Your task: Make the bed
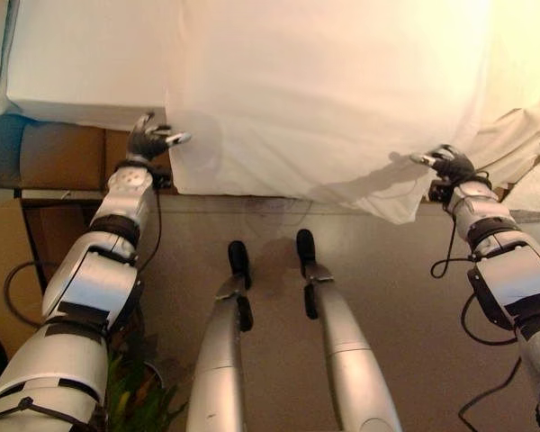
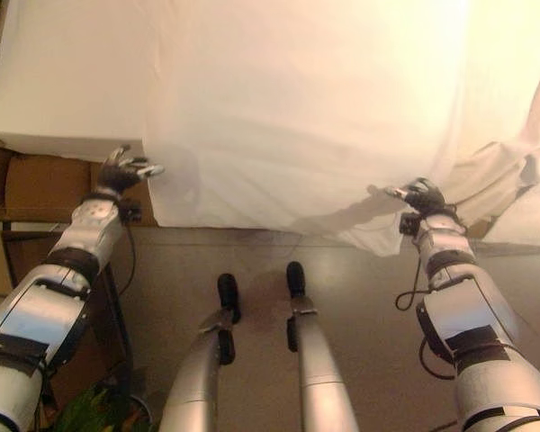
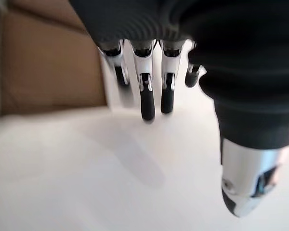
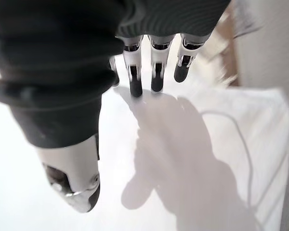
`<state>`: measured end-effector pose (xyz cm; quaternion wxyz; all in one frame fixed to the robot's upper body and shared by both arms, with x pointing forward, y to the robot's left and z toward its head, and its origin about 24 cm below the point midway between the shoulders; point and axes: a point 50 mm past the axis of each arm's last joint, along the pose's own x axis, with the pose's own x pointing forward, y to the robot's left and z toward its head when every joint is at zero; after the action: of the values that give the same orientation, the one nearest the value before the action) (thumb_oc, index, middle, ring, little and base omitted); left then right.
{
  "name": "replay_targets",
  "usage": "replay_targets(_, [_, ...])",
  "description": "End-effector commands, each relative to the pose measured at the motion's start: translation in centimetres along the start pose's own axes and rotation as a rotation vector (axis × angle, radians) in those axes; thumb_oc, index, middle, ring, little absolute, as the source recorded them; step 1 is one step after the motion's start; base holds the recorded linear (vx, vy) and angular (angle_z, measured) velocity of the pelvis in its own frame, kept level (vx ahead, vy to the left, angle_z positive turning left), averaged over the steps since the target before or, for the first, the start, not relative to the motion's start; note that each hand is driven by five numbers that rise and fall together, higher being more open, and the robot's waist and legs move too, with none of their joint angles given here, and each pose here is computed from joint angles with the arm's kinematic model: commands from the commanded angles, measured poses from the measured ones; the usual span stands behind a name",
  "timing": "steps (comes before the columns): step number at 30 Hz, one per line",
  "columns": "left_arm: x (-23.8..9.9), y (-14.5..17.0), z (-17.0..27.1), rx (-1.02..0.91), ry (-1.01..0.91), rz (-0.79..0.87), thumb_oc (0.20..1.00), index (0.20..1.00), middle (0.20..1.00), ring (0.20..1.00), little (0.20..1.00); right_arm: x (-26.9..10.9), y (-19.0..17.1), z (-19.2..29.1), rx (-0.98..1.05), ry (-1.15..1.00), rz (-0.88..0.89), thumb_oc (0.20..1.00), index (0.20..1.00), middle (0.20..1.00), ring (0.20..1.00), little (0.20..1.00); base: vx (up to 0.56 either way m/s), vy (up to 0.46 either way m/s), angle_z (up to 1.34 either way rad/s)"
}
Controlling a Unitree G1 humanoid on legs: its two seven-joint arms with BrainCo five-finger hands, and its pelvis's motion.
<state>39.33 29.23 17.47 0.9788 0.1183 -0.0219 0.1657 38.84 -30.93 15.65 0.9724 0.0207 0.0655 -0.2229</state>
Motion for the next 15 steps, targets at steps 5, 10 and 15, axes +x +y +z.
replay_targets(5, [-3.2, 0.7, -7.8, -0.068, 0.147, -0.017, 1.000, 1.000, 1.000, 1.000, 1.000, -1.2, -4.3, -6.5, 0.055, 0.135, -0.133, 1.000, 1.000, 1.000, 1.000, 1.000, 0.10, -0.009, -0.01])
replay_targets(10, [-6.2, -1.7, -12.4, -0.108, 0.241, -0.128, 1.000, 1.000, 1.000, 1.000, 1.000, -3.0, -5.0, -12.2, 0.021, 0.257, -0.136, 1.000, 1.000, 1.000, 1.000, 1.000, 0.10, -0.009, 0.05])
replay_targets(15, [-10.0, -4.8, -16.5, -0.159, 0.349, -0.235, 1.000, 1.000, 1.000, 1.000, 1.000, -6.3, -3.5, -19.0, -0.006, 0.381, -0.078, 1.000, 1.000, 1.000, 1.000, 1.000, 0.11, 0.024, 0.13])
